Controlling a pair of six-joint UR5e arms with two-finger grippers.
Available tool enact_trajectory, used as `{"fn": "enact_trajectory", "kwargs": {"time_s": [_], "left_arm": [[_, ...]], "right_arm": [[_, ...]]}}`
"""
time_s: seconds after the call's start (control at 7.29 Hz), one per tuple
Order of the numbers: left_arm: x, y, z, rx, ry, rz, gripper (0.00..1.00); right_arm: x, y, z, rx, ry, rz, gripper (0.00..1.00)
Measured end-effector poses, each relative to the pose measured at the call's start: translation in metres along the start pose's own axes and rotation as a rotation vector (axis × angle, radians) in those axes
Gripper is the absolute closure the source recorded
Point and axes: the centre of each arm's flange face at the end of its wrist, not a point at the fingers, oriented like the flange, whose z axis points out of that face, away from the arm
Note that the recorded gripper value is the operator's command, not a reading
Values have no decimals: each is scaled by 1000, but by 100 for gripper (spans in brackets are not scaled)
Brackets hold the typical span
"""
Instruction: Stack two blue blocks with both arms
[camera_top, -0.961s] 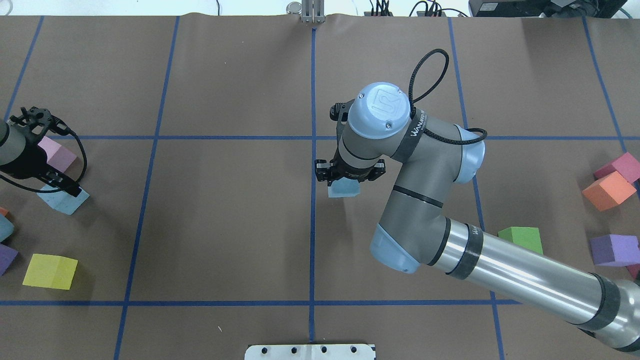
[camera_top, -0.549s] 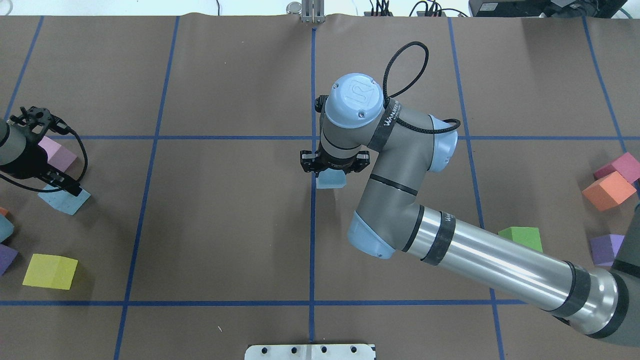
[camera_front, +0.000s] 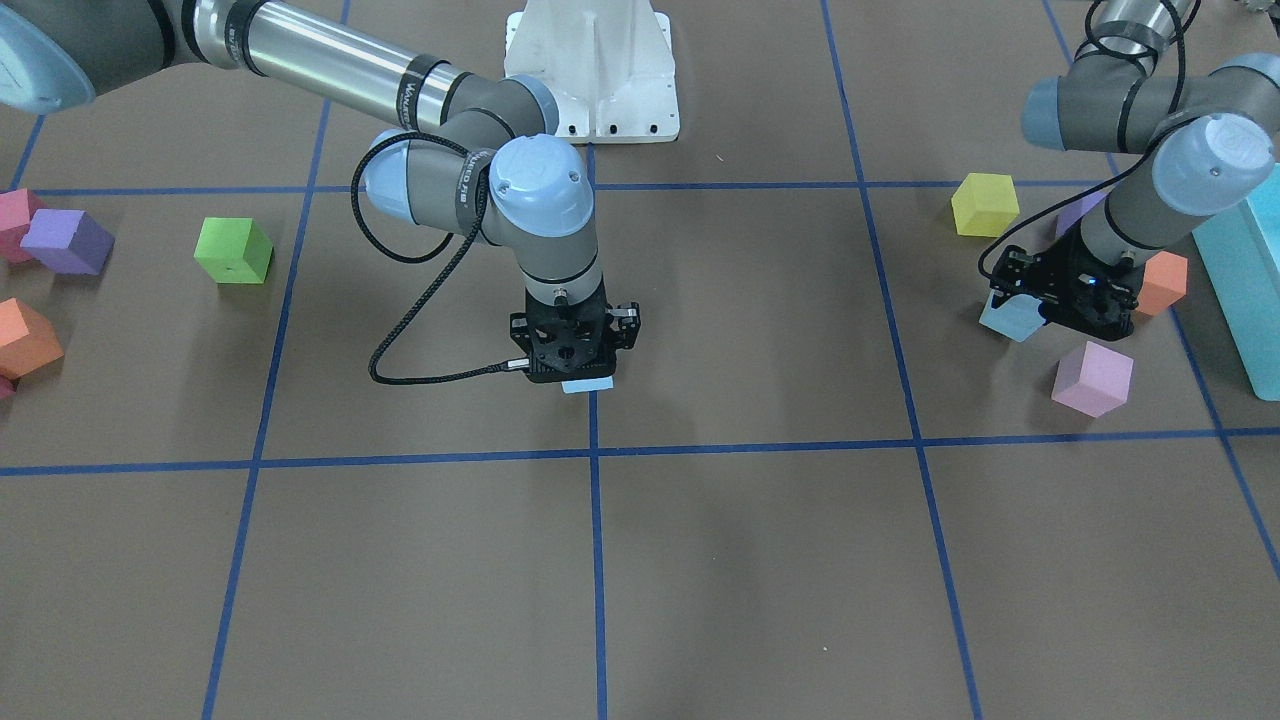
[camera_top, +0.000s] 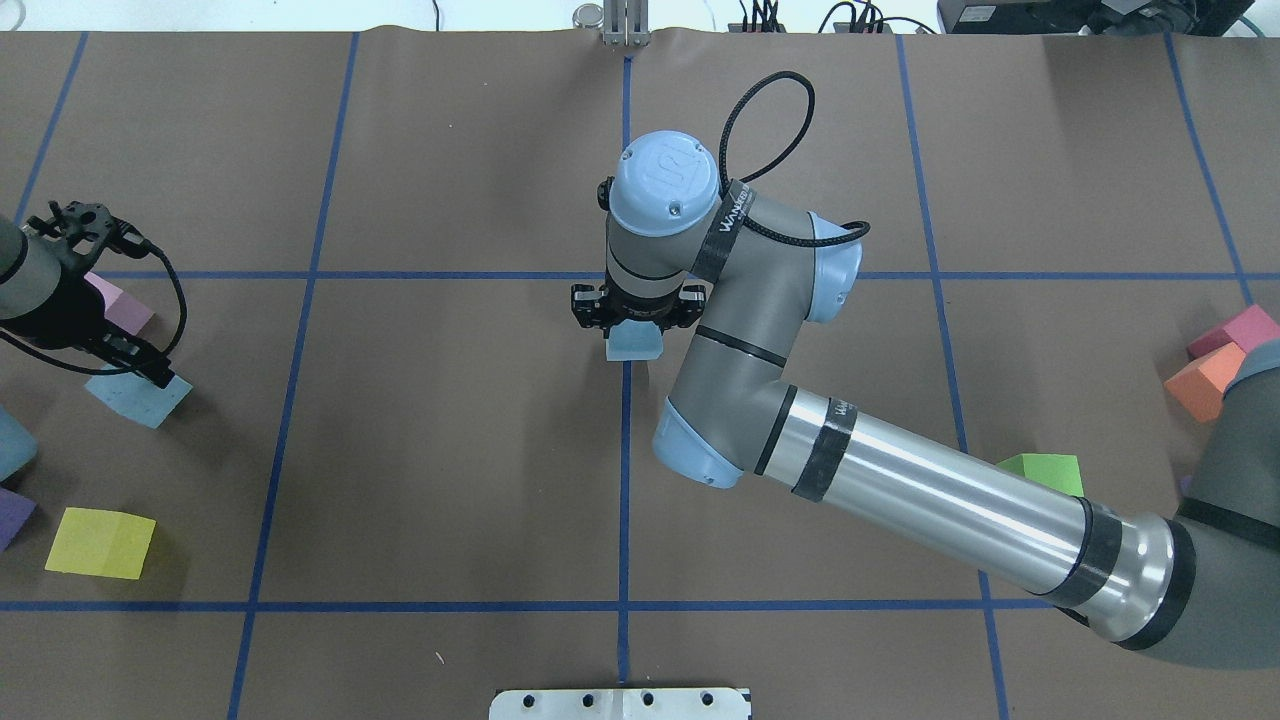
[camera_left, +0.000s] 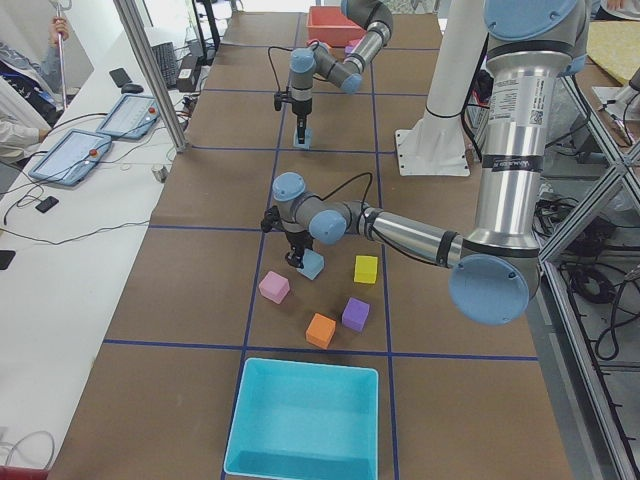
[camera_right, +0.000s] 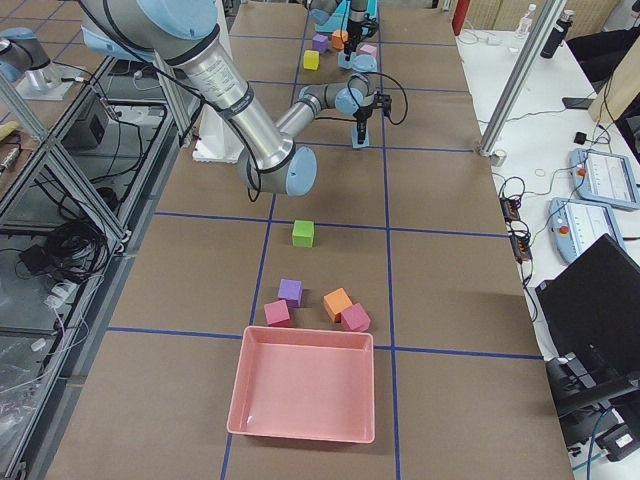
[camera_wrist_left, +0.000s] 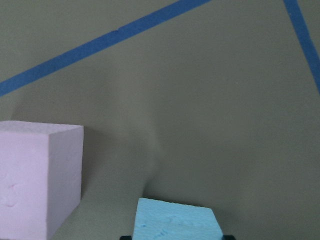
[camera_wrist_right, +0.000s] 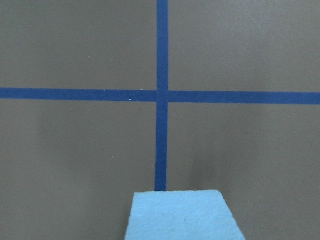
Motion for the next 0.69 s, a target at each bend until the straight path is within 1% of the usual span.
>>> {"fn": "enact_trajectory", "kwargs": {"time_s": [0.14,0.27,0.41,0.55,0.69], "left_arm": [[14,-10,-13,-14,-2,-13,34],[20,-16,-20,-22,-3,-22,34],[23,-18,-23,-25,-4,-26,34],[23,-19,-24,-25,-4,-29,34],[23,-20,-25,-25,-4,-30,34]], "right_arm": [[-3,-2,2,-2,5,1,38],[-5,-4,7,-7,13,4,35],[-7,-5,10,-12,20,6,22],[-7,-6,12,-14,23,7,0],[-7,-6,12,-14,23,5,0]]}}
